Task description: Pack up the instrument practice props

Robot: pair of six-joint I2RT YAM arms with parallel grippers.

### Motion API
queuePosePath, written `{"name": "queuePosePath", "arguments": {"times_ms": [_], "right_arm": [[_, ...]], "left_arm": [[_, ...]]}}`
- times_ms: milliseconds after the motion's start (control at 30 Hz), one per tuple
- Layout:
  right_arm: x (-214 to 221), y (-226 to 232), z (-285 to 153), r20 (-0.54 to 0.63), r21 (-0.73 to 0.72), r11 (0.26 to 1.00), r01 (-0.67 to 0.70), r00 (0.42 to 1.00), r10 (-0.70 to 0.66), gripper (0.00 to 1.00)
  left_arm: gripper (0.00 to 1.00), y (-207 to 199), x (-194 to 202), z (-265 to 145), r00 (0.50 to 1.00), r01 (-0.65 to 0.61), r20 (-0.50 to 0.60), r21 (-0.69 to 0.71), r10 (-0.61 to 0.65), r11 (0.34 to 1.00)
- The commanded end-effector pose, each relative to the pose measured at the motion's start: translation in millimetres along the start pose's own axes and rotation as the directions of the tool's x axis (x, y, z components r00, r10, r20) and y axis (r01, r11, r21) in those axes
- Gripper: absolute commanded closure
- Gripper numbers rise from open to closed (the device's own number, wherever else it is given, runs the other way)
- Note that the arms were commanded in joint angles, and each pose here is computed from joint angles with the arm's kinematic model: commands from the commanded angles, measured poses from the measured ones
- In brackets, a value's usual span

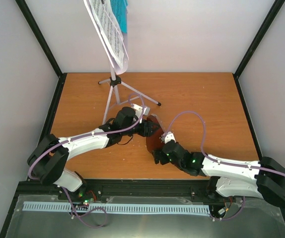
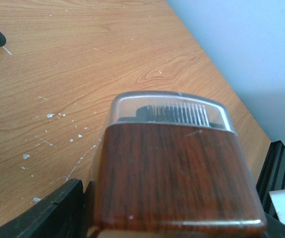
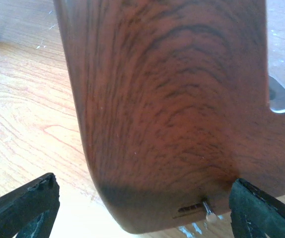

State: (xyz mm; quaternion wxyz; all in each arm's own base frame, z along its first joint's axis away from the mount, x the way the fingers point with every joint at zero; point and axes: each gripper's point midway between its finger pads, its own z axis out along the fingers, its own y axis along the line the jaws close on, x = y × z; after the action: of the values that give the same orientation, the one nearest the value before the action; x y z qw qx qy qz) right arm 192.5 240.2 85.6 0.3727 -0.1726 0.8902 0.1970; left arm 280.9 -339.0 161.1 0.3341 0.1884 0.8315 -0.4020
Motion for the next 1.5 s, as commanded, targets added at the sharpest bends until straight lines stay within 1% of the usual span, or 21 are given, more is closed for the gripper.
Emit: {"name": "queuePosePath", "arguments": {"times_ms": [0, 133, 267, 300, 633, 800, 967, 1000, 1033, 1067, 1100, 1133, 1233, 1267, 1333, 1400, 1433, 1467], "right_arm": [[-17, 9, 5, 0.063, 0.024, 1.0, -0.021, 0.998, 0.019, 0.1], [-12, 4, 10, 0.05, 0.075, 0.997, -0.021, 0.999, 0.017, 0.12], [-10, 3, 12, 0.056, 0.086, 0.996, -0.032, 0.998, 0.027, 0.14], [-10, 3, 12, 0.059, 0.086, 0.996, -0.033, 0.998, 0.028, 0.16], [-9, 1, 13, 0.057, 0.1, 0.995, -0.022, 0.998, 0.016, 0.39], [-6, 1, 15, 0.05, 0.098, 0.995, -0.026, 0.999, 0.021, 0.46], [-4, 3, 18, 0.039, 0.092, 0.995, -0.024, 0.999, 0.021, 0.63], [-5, 4, 18, 0.04, 0.088, 0.996, -0.026, 0.999, 0.023, 0.66], [-4, 4, 18, 0.041, 0.087, 0.996, -0.026, 0.999, 0.023, 0.67], [-5, 4, 17, 0.041, 0.087, 0.996, -0.027, 0.999, 0.024, 0.66], [-5, 4, 16, 0.043, 0.085, 0.996, -0.027, 0.999, 0.023, 0.63], [-7, 4, 13, 0.049, 0.081, 0.996, -0.025, 0.999, 0.021, 0.56], [-13, 4, 0, 0.078, 0.056, 0.998, -0.021, 0.997, 0.017, 0.28], [-15, 4, -6, 0.093, 0.04, 0.999, -0.02, 0.996, 0.016, 0.21], [-23, 8, -21, 0.141, -0.019, 1.0, -0.005, 0.99, 0.008, 0.12], [-29, 13, -36, 0.184, -0.084, 0.996, 0.033, 0.983, -0.017, 0.04], [-31, 16, -42, 0.199, -0.115, 0.992, 0.055, 0.979, -0.031, 0.01], [-34, 18, -48, 0.214, -0.147, 0.986, 0.074, 0.976, -0.041, 0.0]], "left_arm": [[0.52, 5, 2, 3, 0.999, 0.042, -0.025, -0.023, -0.042, 0.999], [0.52, 6, 1, 2, 0.999, 0.044, -0.017, -0.034, -0.044, 0.998], [0.53, 7, 1, 2, 0.999, 0.045, -0.015, -0.037, -0.046, 0.998], [0.53, 7, 1, 2, 0.999, 0.046, -0.015, -0.036, -0.046, 0.998], [0.53, 7, 1, 1, 0.999, 0.051, -0.007, -0.038, -0.051, 0.998], [0.54, 6, 0, 0, 0.999, 0.053, -0.005, -0.037, -0.053, 0.998], [0.54, 5, 0, 0, 0.999, 0.051, -0.002, -0.037, -0.051, 0.998], [0.54, 5, 0, 0, 0.999, 0.05, -0.002, -0.036, -0.05, 0.998], [0.54, 6, 0, -1, 0.999, 0.048, -0.002, -0.038, -0.048, 0.998], [0.54, 5, 0, -1, 0.999, 0.043, -0.001, -0.037, -0.044, 0.998], [0.54, 5, 0, -1, 0.999, 0.034, 0.002, -0.033, -0.034, 0.999], [0.54, 3, 0, -3, 1.0, 0.017, 0.005, -0.023, -0.017, 1.0], [0.55, -7, 2, -9, 0.995, -0.102, 0.017, 0.024, 0.102, 0.994], [0.56, -10, 5, -12, 0.988, -0.156, 0.016, 0.044, 0.155, 0.987], [0.56, -18, 12, -17, 0.962, -0.273, 0.009, 0.085, 0.274, 0.958], [0.55, -26, 21, -22, 0.925, -0.378, 0.006, 0.134, 0.38, 0.916], [0.54, -30, 24, -24, 0.903, -0.425, 0.009, 0.156, 0.429, 0.892], [0.53, -33, 26, -26, 0.887, -0.456, 0.014, 0.176, 0.461, 0.872]]}}
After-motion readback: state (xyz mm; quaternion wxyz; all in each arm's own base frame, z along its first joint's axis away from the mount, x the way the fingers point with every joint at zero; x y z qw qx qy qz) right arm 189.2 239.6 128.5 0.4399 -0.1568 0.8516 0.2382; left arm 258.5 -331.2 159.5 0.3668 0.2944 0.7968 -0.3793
